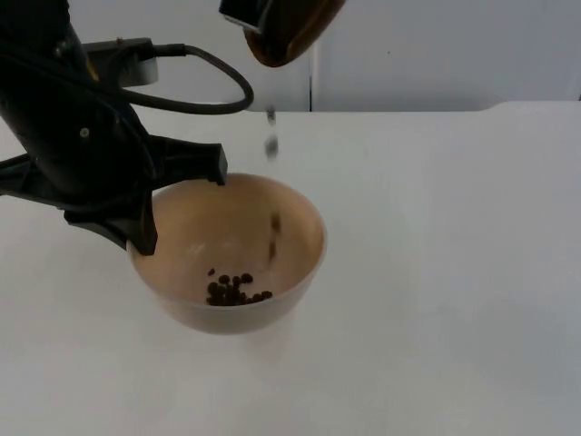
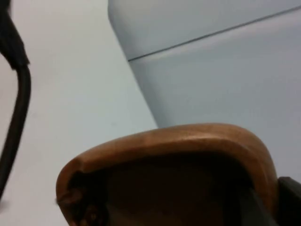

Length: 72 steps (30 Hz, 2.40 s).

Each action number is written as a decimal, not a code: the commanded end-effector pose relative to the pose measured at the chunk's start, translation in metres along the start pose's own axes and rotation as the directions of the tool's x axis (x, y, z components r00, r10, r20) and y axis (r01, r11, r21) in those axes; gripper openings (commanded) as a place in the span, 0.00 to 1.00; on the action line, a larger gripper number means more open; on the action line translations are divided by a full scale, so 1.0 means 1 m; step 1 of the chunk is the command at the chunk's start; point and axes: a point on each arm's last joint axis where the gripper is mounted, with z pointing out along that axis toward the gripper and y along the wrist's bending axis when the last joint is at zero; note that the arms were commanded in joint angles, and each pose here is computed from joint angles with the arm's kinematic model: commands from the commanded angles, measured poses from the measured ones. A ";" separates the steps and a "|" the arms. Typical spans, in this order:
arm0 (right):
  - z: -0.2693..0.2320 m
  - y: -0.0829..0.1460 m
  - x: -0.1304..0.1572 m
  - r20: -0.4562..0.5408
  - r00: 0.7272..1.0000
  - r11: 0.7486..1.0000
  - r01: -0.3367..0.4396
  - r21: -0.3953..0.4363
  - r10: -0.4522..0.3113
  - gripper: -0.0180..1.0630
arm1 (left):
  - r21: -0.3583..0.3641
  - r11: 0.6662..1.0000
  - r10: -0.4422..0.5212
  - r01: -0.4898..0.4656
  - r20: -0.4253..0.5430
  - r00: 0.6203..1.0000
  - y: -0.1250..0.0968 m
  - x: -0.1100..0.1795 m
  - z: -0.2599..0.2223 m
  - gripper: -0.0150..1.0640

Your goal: Pick up the bowl with the left hand and pour the coffee beans from the cup into the bowl with the right hand.

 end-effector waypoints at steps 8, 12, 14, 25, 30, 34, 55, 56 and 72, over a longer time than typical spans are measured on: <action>0.008 -0.005 0.006 -0.039 0.995 0.992 -0.091 -0.088 0.088 0.02 | 0.013 1.000 -0.017 0.017 0.011 1.000 0.000 -0.002 -0.001 0.01; 0.010 -0.004 0.008 -0.052 0.993 0.988 -0.107 -0.111 0.102 0.02 | 0.013 1.000 -0.017 0.017 0.011 1.000 0.000 -0.002 -0.001 0.01; 0.013 -0.006 0.010 -0.060 0.992 0.986 -0.116 -0.118 0.109 0.02 | 0.013 1.000 -0.017 0.017 0.011 1.000 0.000 -0.002 -0.001 0.01; 0.036 -0.017 0.029 -0.184 0.953 0.917 -0.285 -0.279 0.240 0.02 | 0.013 1.000 -0.017 0.017 0.011 1.000 0.000 -0.002 -0.001 0.01; 0.038 -0.026 0.034 -0.194 0.937 0.882 -0.342 -0.323 0.292 0.02 | 0.013 1.000 -0.017 0.017 0.011 1.000 0.000 -0.002 -0.001 0.01; 0.043 -0.034 0.041 -0.221 0.921 0.835 -0.384 -0.393 0.320 0.02 | 0.013 1.000 -0.017 0.017 0.011 1.000 0.000 -0.002 -0.001 0.01; 0.076 -0.061 0.072 -0.351 0.830 0.624 -0.558 -0.547 0.434 0.02 | 0.013 1.000 -0.017 0.017 0.011 1.000 0.000 -0.002 -0.001 0.01; 0.076 -0.061 0.072 -0.351 0.830 0.624 -0.558 -0.547 0.434 0.02 | 0.013 1.000 -0.017 0.017 0.011 1.000 0.000 -0.002 -0.001 0.01; 0.106 -0.065 0.099 -0.415 0.769 0.575 -0.639 -0.510 0.486 0.02 | -0.011 0.999 0.031 -0.030 0.056 0.998 0.002 -0.006 -0.001 0.01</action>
